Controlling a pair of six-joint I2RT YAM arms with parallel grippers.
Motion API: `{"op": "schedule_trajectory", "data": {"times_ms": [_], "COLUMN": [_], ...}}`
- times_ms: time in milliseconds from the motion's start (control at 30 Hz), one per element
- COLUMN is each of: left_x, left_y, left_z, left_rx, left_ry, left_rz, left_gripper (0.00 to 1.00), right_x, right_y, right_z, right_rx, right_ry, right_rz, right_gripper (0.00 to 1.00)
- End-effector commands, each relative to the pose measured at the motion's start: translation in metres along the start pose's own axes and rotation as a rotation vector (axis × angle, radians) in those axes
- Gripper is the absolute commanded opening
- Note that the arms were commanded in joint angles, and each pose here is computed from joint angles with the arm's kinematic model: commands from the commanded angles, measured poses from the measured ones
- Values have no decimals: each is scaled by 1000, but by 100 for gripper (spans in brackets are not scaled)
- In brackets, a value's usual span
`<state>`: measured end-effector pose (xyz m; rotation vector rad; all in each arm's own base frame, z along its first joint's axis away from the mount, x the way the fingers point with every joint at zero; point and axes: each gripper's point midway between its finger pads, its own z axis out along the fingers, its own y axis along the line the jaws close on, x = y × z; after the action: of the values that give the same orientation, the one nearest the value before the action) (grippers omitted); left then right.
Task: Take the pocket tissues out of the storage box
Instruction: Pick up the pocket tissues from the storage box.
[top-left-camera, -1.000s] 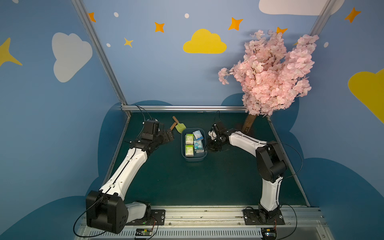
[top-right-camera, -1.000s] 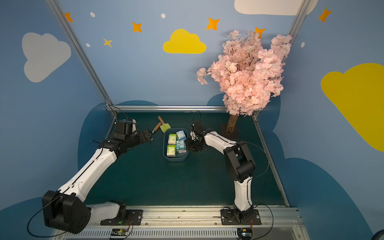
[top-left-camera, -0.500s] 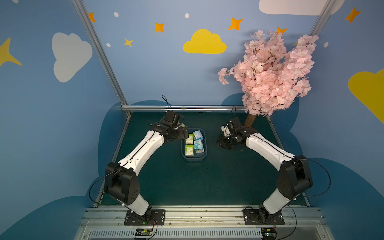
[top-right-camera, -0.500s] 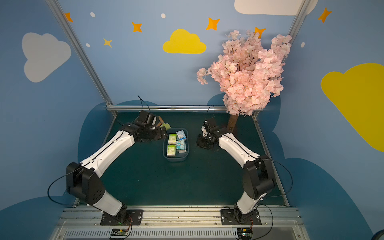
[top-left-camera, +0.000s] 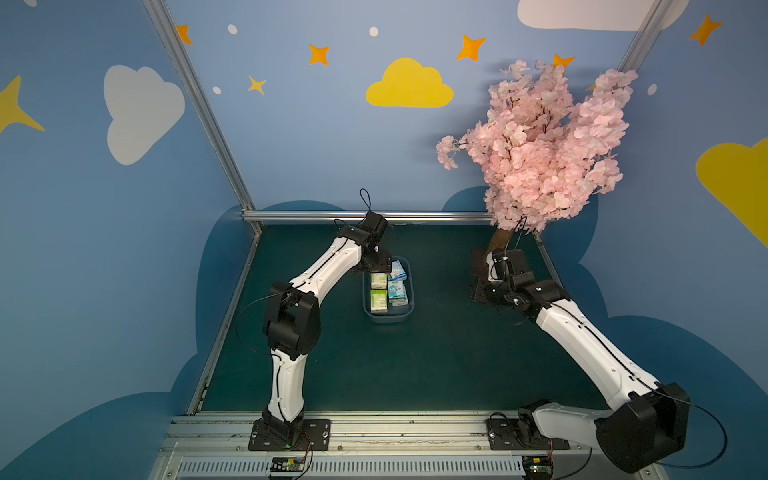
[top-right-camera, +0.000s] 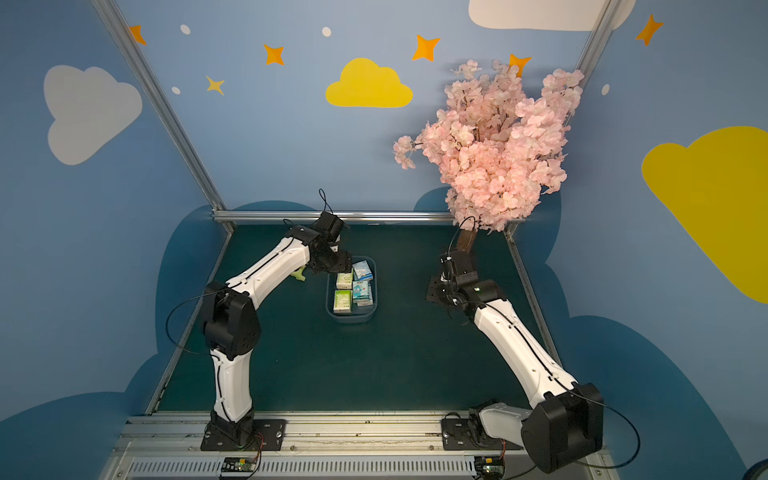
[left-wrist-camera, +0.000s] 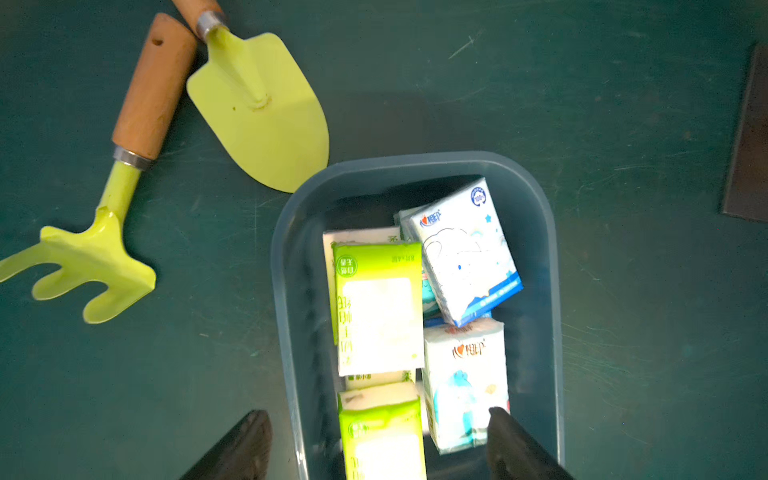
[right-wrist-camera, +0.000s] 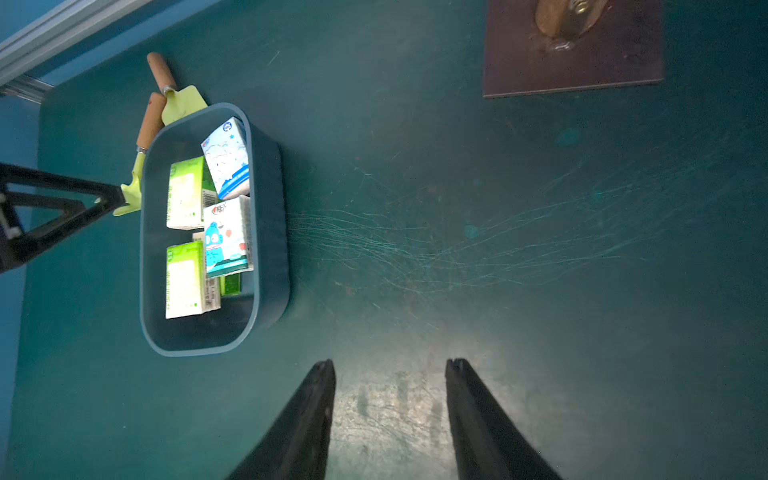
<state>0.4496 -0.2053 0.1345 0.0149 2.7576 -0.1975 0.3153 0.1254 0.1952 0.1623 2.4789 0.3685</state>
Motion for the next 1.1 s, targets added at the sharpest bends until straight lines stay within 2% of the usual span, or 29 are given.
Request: {"op": "schedule_trajectory", "data": {"times_ms": [0,233,567,967,1067], "left_x": [5,1,1,1,4], "left_y": [1,0,-1,7,6], "left_z": [7,32,60,88,90], "left_rx": [-28,-68,-91,-155,-148], "left_ry": [56,88,123,157,169], "left_rz": [18,24,38,65,61], "left_gripper": [82,82,78,68,62], "right_x": [-7,-3,-2,3,4], "right_y": [-22,-41,-53,-56,-56], "right_z": [-13,-27,-30,-25,-25], "right_rx": [88,120,138,128,125], "right_ry": [-81,-133,-147,-140,-142], "right_rz": [-10,29,57,99,107], "right_gripper": [52,59,66,66,66]}}
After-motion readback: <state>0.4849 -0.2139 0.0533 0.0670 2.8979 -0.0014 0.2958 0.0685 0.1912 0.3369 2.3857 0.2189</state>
